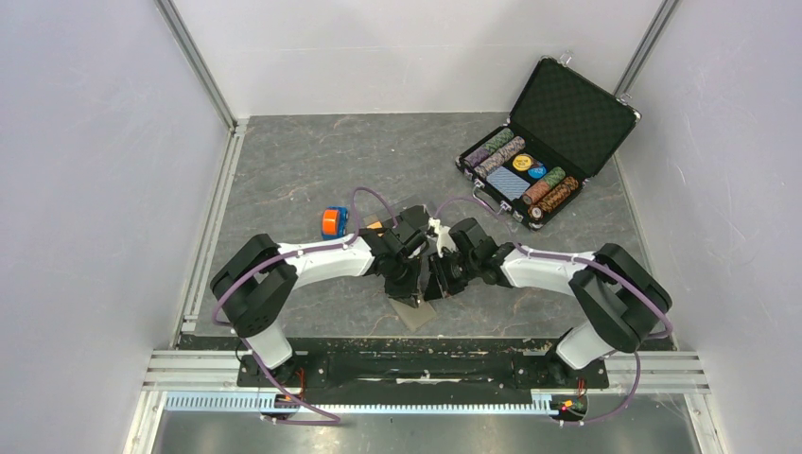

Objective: Put the credit cards into the card holder
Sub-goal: Close the card holder at the center of the board.

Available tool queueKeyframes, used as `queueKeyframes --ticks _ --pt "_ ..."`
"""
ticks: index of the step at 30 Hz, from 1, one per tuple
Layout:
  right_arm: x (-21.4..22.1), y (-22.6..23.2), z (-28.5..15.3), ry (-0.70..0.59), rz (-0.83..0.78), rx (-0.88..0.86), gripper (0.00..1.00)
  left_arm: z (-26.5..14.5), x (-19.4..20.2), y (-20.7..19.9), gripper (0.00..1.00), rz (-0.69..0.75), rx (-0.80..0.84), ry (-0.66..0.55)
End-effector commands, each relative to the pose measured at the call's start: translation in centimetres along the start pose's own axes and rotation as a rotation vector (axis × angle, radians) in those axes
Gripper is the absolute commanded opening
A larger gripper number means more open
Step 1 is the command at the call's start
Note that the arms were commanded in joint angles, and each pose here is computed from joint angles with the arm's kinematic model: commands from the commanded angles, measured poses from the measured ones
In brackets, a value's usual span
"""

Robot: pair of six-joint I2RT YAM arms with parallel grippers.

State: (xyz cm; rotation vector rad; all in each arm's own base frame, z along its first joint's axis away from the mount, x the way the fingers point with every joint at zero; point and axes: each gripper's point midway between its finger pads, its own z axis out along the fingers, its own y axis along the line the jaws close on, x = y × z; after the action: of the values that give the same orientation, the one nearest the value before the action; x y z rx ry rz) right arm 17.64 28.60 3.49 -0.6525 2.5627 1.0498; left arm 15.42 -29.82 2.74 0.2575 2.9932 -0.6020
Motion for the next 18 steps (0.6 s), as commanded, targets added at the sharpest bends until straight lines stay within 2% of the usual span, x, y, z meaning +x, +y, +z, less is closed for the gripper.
queueKeyframes --ticks 1,11,18 --pt "-0.3 0.5 0.9 0.0 -0.006 -0.03 0.23 0.5 0.8 2.1 0.02 0.014 -0.081 0.01" --pt "1.1 -0.6 1.5 0.043 0.004 0.02 0.22 1.4 1.5 3.2 0.02 0.019 -0.13 0.058" --pt "-1.9 0.2 -0.5 -0.057 0.02 -0.007 0.22 0.3 0.3 2.0 0.03 0.037 -0.088 0.001"
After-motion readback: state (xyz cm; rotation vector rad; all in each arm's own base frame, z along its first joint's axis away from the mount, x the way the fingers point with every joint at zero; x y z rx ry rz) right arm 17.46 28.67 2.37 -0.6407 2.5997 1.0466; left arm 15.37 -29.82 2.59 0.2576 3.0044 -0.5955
